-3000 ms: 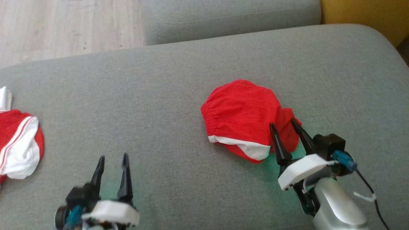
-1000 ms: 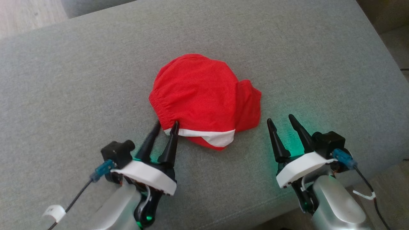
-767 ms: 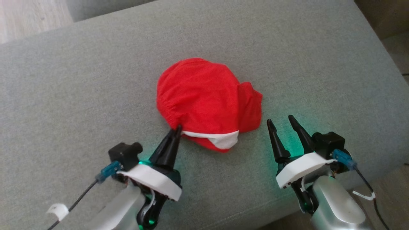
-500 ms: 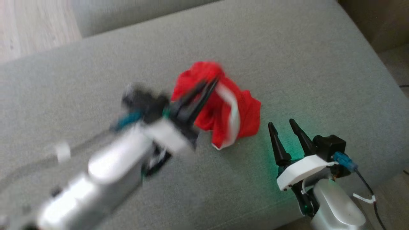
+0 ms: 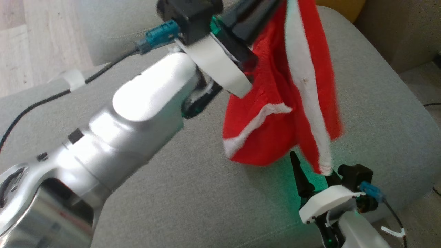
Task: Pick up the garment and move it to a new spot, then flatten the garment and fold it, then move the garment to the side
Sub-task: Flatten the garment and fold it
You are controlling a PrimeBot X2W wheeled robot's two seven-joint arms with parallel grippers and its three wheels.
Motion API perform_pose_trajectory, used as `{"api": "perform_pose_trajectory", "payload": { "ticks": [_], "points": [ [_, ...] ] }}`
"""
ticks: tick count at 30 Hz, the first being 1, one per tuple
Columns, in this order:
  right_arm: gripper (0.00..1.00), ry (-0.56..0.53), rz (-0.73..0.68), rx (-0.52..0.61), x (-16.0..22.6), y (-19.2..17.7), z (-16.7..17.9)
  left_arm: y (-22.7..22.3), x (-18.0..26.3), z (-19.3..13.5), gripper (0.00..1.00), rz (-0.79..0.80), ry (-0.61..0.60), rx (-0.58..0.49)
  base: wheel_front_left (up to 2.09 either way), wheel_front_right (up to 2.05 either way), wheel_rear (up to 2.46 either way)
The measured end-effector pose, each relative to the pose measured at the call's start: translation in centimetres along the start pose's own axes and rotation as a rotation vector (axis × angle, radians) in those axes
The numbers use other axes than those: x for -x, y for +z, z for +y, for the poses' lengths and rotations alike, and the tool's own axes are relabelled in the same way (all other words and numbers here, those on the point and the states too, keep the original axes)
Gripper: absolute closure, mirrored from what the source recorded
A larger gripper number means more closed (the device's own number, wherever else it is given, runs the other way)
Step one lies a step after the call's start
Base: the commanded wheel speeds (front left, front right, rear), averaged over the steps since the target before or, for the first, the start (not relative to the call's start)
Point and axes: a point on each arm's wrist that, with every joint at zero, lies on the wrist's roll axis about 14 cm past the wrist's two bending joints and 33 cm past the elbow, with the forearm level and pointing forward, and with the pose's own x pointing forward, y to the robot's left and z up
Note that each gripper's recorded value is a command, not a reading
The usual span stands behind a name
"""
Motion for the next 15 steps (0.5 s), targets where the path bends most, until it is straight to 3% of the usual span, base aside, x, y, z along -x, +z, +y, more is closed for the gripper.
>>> {"api": "perform_pose_trajectory", "payload": {
  "ticks": [5,10,15],
  "points": [
    [0.00,-0.005,-0.004,-0.014,-0.8,0.2,-0.1,-3.4,3.4,5.8,1.00,0.087,0.197,0.019,0.00,0.00,0.00],
    [0.00,0.005,0.004,-0.015,-1.7,0.1,0.3,-10.3,13.1,10.7,1.00,0.234,0.481,0.137,0.00,0.00,0.00],
    [0.00,0.033,0.014,0.007,-2.6,0.0,1.1,-19.6,25.0,6.8,1.00,0.449,0.695,0.353,0.00,0.00,0.00]
  ]
}}
